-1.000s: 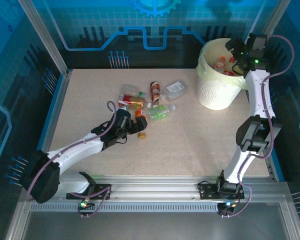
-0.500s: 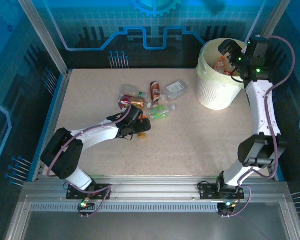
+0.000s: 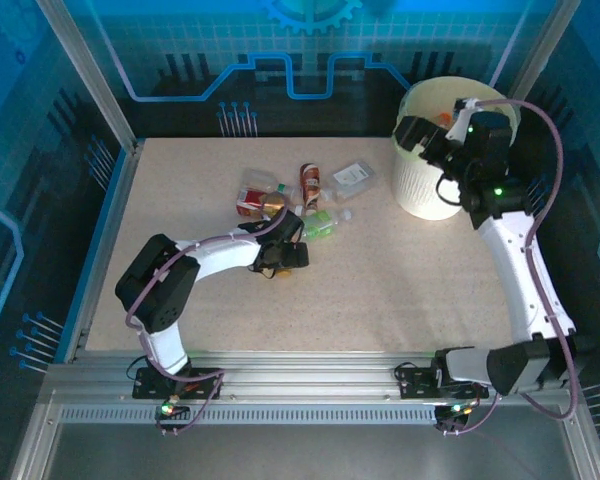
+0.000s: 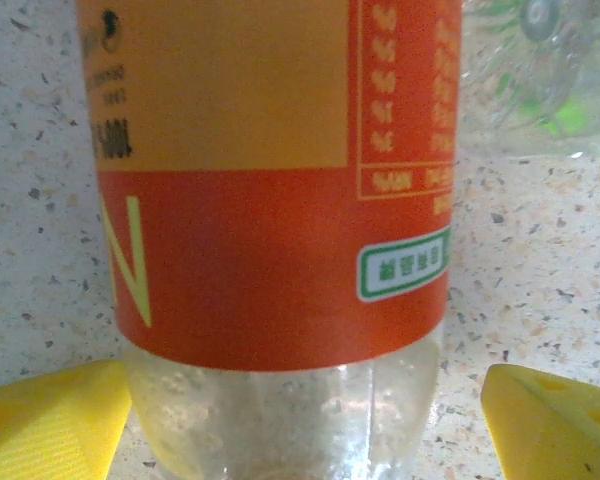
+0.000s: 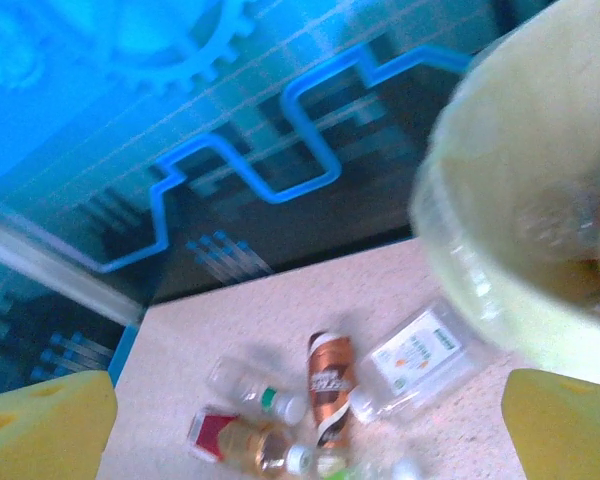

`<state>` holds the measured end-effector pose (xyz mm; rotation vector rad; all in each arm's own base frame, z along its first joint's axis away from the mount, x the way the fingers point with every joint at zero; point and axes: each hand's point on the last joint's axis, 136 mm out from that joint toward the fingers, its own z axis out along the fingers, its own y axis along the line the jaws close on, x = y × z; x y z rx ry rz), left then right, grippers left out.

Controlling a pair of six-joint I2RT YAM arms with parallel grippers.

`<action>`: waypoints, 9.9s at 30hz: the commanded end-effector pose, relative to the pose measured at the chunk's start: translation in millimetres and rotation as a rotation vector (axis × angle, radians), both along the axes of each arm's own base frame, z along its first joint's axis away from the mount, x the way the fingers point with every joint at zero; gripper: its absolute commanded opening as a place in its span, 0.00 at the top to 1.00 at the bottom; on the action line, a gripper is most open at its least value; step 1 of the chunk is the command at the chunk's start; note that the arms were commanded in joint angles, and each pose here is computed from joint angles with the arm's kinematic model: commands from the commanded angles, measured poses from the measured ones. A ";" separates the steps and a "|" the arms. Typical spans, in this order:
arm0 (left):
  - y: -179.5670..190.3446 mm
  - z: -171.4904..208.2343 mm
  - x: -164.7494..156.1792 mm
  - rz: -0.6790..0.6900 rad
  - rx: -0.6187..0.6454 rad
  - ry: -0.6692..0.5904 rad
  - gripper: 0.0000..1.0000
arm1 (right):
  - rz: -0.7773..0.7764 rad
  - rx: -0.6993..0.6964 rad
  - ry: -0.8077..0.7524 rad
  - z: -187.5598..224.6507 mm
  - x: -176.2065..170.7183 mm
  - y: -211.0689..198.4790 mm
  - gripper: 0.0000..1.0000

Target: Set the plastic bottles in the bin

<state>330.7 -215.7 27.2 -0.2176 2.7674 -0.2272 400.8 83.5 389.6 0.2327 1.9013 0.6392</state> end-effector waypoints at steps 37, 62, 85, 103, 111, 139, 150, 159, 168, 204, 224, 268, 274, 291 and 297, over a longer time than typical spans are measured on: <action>-12.5 14.1 -7.1 -0.086 -0.018 -0.141 0.72 | 0.145 -0.182 0.047 -73.7 -79.1 36.3 0.00; -83.5 228.3 -50.4 -0.521 -0.667 -0.676 0.76 | 0.508 -0.049 0.019 -56.9 -90.3 101.0 0.00; -107.9 259.4 -72.9 -0.656 -0.883 -0.694 0.74 | 0.862 0.061 -0.070 -27.4 -108.2 200.3 0.03; -107.1 243.5 -67.3 -0.635 -0.847 -0.677 0.56 | 0.838 0.039 0.003 -39.4 -97.2 204.7 0.52; -100.4 231.7 -56.7 -0.573 -0.772 -0.647 0.32 | 0.737 0.024 0.054 -51.1 -80.7 194.3 0.61; 4.9 235.6 -39.6 -0.122 -0.537 -0.846 0.01 | 0.141 -0.124 -0.043 3.1 -5.4 29.7 0.65; 28.1 218.5 -48.5 -0.045 -0.497 -0.803 0.01 | -0.111 -0.123 -0.083 45.7 52.9 -59.2 0.65; 34.7 214.4 -49.5 -0.009 -0.500 -0.802 0.01 | -0.266 -0.074 -0.101 58.5 94.6 -111.2 0.63; 33.8 208.2 -47.8 0.012 -0.514 -0.783 0.01 | -0.385 -0.176 -0.097 35.3 130.9 -131.1 0.61; 47.1 178.5 -43.9 0.092 -0.463 -0.689 0.01 | -0.193 -0.323 0.096 -13.0 142.8 -91.2 0.00; 71.1 155.8 -30.0 0.227 -0.392 -0.575 0.01 | -0.111 -0.230 -0.056 38.1 53.1 -66.9 0.00; 103.3 24.3 153.5 0.872 -0.206 -0.004 0.01 | 0.113 0.000 0.003 -37.4 -101.2 -1.0 0.00; 109.2 11.5 150.9 0.857 -0.194 -0.017 0.07 | 0.093 0.006 0.017 -41.3 -100.7 -2.5 0.00; 128.7 15.7 132.1 0.782 -0.168 -0.066 0.33 | 0.091 -0.018 0.017 -47.9 -100.8 -2.7 0.00; 122.6 18.7 129.9 0.718 -0.205 -0.090 0.44 | 0.157 -0.018 0.012 -52.4 -103.2 9.0 0.00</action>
